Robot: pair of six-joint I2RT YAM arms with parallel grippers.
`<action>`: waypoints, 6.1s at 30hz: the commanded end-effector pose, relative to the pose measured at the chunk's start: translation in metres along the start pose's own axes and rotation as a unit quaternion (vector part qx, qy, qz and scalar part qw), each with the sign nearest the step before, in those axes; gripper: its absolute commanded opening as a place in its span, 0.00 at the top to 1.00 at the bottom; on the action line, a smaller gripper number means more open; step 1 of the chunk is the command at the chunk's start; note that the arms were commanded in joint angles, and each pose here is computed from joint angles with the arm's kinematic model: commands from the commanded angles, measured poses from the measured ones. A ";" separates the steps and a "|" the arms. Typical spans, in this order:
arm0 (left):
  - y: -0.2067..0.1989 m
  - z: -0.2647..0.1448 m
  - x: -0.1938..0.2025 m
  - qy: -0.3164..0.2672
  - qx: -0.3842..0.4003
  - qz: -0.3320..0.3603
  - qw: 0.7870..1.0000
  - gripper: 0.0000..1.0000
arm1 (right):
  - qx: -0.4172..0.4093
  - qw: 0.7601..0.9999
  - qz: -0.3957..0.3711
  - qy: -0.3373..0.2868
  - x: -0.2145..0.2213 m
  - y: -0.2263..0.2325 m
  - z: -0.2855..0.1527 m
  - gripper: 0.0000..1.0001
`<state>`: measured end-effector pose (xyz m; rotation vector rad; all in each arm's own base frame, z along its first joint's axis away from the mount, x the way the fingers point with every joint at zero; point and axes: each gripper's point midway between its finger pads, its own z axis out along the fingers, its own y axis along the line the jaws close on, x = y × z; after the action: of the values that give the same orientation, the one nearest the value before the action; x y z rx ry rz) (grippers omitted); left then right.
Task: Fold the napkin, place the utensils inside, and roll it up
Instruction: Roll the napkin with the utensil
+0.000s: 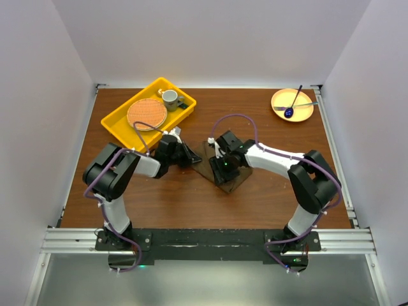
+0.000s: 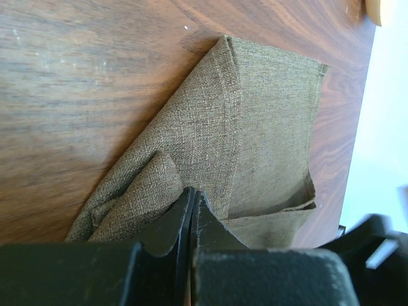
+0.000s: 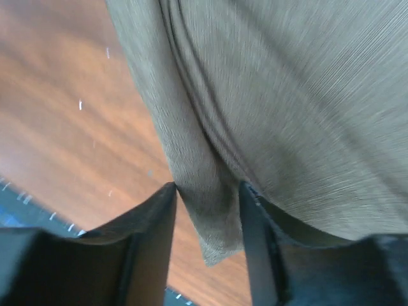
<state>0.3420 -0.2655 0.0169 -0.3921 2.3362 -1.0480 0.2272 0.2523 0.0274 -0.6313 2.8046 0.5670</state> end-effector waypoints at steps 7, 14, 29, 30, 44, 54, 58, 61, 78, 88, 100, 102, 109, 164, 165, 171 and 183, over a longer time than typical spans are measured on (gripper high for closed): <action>0.071 -0.003 0.033 0.060 -0.121 0.001 0.991 1.00 | 0.165 0.973 -0.119 -0.108 -0.072 0.008 -0.038 0.35; 0.069 -0.004 0.032 0.062 -0.123 0.003 0.990 1.00 | 0.148 0.973 -0.144 -0.099 -0.067 0.022 -0.006 0.34; 0.041 -0.015 0.010 0.039 -0.099 0.033 0.994 1.00 | 0.073 0.988 -0.126 -0.047 -0.034 0.020 0.046 0.96; 0.030 -0.021 0.001 0.022 -0.088 0.044 0.995 1.00 | 0.062 0.990 -0.116 -0.043 -0.032 0.017 0.047 1.00; -0.022 -0.106 -0.030 -0.058 -0.066 0.090 0.992 0.50 | -0.226 0.972 0.047 -0.039 -0.039 0.046 0.060 1.00; 0.011 -0.076 0.012 -0.003 -0.056 -0.005 0.998 0.34 | -0.309 0.945 0.099 -0.038 -0.037 0.059 0.064 1.00; 0.016 -0.069 0.008 -0.017 -0.061 -0.020 0.998 0.34 | -0.316 0.943 0.100 -0.037 -0.037 0.061 0.061 1.00; 0.023 -0.062 0.010 -0.017 -0.068 -0.036 0.997 0.34 | -0.319 0.942 0.097 -0.038 -0.037 0.062 0.058 1.00; 0.047 -0.052 0.007 -0.007 -0.115 0.038 0.993 0.97 | -0.192 0.979 0.048 -0.041 -0.030 0.039 0.015 0.59; 0.043 -0.060 0.020 0.007 -0.101 0.018 0.995 1.00 | -0.072 0.988 0.085 -0.103 -0.007 0.021 -0.024 0.49; 0.043 -0.077 0.055 0.057 -0.238 -0.085 0.966 1.00 | 0.146 0.955 -0.079 -0.247 -0.041 0.075 -0.041 0.25; 0.040 -0.079 0.061 0.067 -0.244 -0.103 0.962 1.00 | 0.163 0.949 -0.095 -0.255 -0.045 0.083 -0.038 0.24; 0.029 -0.088 0.066 0.069 -0.249 -0.128 0.957 1.00 | 0.199 0.926 -0.151 -0.284 -0.047 0.118 -0.006 0.23; -0.024 -0.149 0.014 -0.095 -0.031 0.065 0.993 0.23 | -0.190 0.968 0.034 -0.158 0.031 0.075 0.061 1.00; -0.031 -0.144 0.021 -0.077 -0.007 0.064 0.995 0.26 | -0.211 0.963 0.037 -0.162 0.026 0.078 0.061 1.00; -0.046 -0.122 0.030 -0.043 0.042 0.066 0.996 0.51 | -0.317 0.933 0.127 -0.111 0.041 0.064 0.079 1.00; -0.033 -0.101 0.013 -0.038 0.028 0.070 0.996 0.70 | -0.232 0.958 0.149 -0.081 0.056 0.032 0.094 1.00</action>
<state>0.2548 -0.2221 0.0677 -0.3074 2.3176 -0.9462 0.2157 0.3451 0.0216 -0.2604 2.1505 1.6373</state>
